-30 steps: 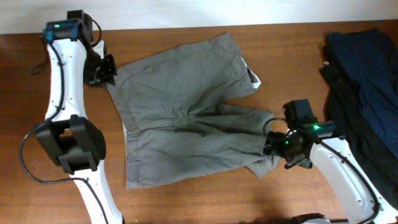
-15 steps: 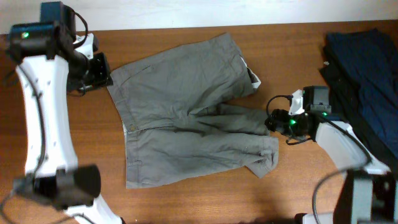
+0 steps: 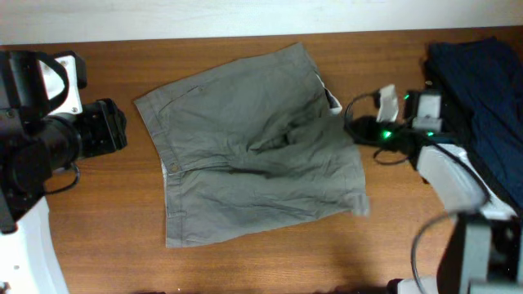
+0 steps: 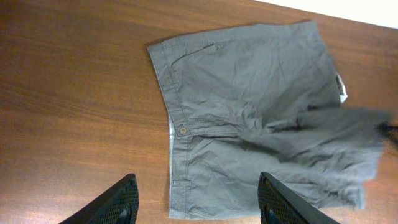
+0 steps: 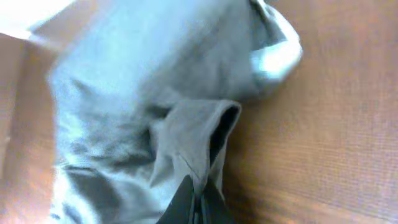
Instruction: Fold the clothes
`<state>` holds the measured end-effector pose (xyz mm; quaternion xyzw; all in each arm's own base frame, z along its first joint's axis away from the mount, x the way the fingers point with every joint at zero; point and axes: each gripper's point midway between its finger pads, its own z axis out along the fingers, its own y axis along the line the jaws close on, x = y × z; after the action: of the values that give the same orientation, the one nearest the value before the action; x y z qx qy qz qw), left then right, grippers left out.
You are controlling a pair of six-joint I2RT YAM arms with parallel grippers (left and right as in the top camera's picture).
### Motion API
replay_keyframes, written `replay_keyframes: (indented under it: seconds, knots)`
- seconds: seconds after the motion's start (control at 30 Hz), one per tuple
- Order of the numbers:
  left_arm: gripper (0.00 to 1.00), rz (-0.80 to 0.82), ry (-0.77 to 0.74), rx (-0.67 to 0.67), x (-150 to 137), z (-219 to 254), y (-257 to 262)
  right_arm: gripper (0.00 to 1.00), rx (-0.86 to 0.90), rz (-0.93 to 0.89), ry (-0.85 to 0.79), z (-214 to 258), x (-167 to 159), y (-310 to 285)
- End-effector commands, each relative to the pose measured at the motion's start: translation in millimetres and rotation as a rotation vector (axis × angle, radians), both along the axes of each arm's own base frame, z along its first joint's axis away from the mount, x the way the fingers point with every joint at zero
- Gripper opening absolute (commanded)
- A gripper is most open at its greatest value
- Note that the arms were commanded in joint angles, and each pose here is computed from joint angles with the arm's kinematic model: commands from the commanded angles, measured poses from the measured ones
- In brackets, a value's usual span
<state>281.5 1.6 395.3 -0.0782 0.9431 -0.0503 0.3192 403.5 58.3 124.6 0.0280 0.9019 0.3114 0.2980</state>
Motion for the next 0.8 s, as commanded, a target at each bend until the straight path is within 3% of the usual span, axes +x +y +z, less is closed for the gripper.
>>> replay_keyframes:
  seconds: [0.0, 0.1, 0.13, 0.2, 0.27, 0.4, 0.53, 0.63, 0.77]
  knots:
    - [0.61, 0.006, 0.089, 0.0, 1, -25, 2, 0.04, -0.087, 0.048, -0.26, 88, 8, -3]
    - [0.61, 0.006, 0.224, -0.007, 1, -63, 2, 0.06, -0.224, -0.079, -0.237, 85, 11, -31]
    - [0.61, 0.006, 0.262, -0.009, 0, -74, 2, 0.14, -0.252, -0.108, -0.206, 77, 11, -38]
    - [0.61, 0.006, 0.304, -0.011, 1, -88, 2, 0.68, -0.292, -0.141, -0.146, 61, 9, -48]
    - [0.61, 0.005, 0.336, -0.022, 2, -103, 0, 0.94, -0.318, -0.158, -0.097, 48, 7, -54]
    - [0.65, 0.003, 0.402, -0.092, 2, -128, -10, 0.99, -0.381, -0.295, 0.066, 22, -10, -79]
    - [0.64, 0.111, 0.544, -0.141, -13, -168, -11, 0.99, -0.332, -0.428, 0.431, -24, -69, -105]
    - [0.64, 0.12, 0.625, -0.194, -23, -197, -19, 1.0, -0.267, -0.415, 0.642, -50, -107, -103]
    - [0.63, 0.109, 0.693, -0.259, -31, -232, -31, 0.88, -0.175, -0.336, 0.788, -74, -135, -82]
